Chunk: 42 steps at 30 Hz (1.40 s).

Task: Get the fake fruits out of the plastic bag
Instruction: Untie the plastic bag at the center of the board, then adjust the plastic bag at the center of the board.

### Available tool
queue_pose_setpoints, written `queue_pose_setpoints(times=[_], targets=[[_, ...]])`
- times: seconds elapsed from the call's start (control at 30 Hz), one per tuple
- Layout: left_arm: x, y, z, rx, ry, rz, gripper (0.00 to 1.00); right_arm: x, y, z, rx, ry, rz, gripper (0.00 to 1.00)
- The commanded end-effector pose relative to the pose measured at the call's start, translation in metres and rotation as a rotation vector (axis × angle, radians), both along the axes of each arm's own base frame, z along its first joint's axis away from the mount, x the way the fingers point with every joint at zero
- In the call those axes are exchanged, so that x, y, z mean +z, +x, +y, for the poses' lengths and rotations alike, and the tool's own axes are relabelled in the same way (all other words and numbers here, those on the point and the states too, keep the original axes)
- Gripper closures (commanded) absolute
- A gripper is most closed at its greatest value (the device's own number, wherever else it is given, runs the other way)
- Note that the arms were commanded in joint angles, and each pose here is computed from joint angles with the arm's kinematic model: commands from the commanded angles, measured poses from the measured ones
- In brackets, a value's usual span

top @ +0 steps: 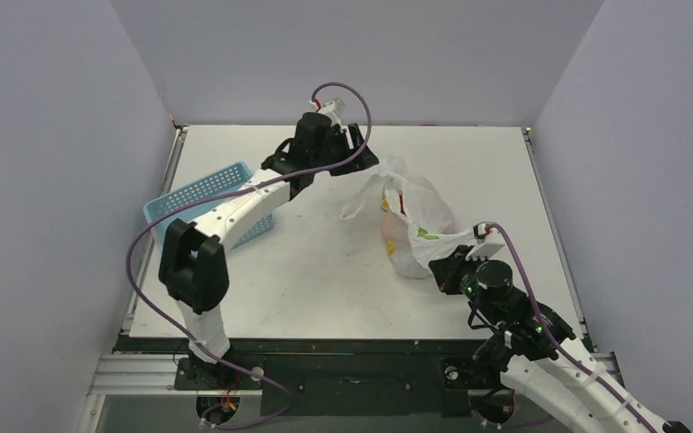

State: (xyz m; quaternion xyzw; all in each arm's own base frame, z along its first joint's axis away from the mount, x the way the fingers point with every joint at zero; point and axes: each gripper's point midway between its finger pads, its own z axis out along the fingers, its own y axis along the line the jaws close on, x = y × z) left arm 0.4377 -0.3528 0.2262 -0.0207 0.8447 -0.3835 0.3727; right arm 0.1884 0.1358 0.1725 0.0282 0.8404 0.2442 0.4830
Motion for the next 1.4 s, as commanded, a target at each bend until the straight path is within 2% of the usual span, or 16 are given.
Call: queue_pose_setpoints(times=[0.0, 0.03, 0.07, 0.17, 0.37, 0.57, 0.67, 0.9, 1.0, 1.07, 1.1, 1.13, 1.17, 1.23, 1.37], targets=[[0.048, -0.043, 0.041, -0.072, 0.134, -0.168, 0.41, 0.030, 0.002, 0.009, 0.071, -0.011, -0.056, 1.00], [0.048, -0.048, 0.043, -0.075, 0.134, -0.172, 0.41, 0.027, 0.002, 0.011, 0.083, -0.027, -0.046, 1.00], [0.007, -0.069, 0.052, -0.094, 0.174, -0.100, 0.41, 0.029, 0.002, 0.013, 0.095, -0.026, -0.043, 1.00], [0.044, -0.080, 0.050, -0.096, 0.115, -0.171, 0.41, 0.028, 0.003, 0.016, 0.104, -0.035, -0.028, 1.00], [0.010, -0.104, 0.057, -0.055, 0.090, -0.143, 0.41, 0.033, 0.005, 0.016, 0.103, -0.042, -0.039, 1.00], [-0.019, -0.106, 0.074, 0.032, 0.131, -0.116, 0.40, 0.028, 0.005, 0.017, 0.108, -0.048, -0.026, 1.00], [-0.023, -0.103, 0.072, 0.038, 0.109, -0.107, 0.40, 0.026, 0.005, 0.017, 0.109, -0.049, -0.020, 0.96], [-0.020, -0.086, 0.039, -0.014, -0.063, -0.110, 0.40, 0.024, 0.004, 0.021, 0.122, -0.036, -0.015, 0.92], [-0.013, -0.079, 0.027, -0.033, -0.107, -0.118, 0.48, 0.025, 0.002, 0.022, 0.131, -0.032, -0.009, 0.81], [-0.012, -0.075, 0.023, -0.042, -0.102, -0.115, 0.58, 0.028, 0.001, 0.019, 0.116, -0.024, -0.013, 0.69], [-0.012, -0.075, 0.022, -0.046, -0.100, -0.115, 0.67, 0.030, 0.001, 0.017, 0.101, -0.019, -0.014, 0.62], [-0.012, -0.074, 0.021, -0.051, -0.095, -0.115, 0.74, 0.034, 0.002, 0.013, 0.079, -0.014, -0.027, 0.59], [-0.012, -0.074, 0.021, -0.053, -0.093, -0.114, 0.84, 0.034, 0.002, 0.009, 0.059, -0.011, -0.019, 0.54], [-0.011, -0.075, 0.022, -0.053, -0.085, -0.113, 0.97, 0.038, 0.006, -0.007, -0.041, -0.021, -0.017, 0.47], [-0.005, -0.079, 0.024, -0.068, -0.066, -0.119, 1.00, 0.055, 0.018, -0.034, -0.212, -0.063, -0.019, 0.37]])
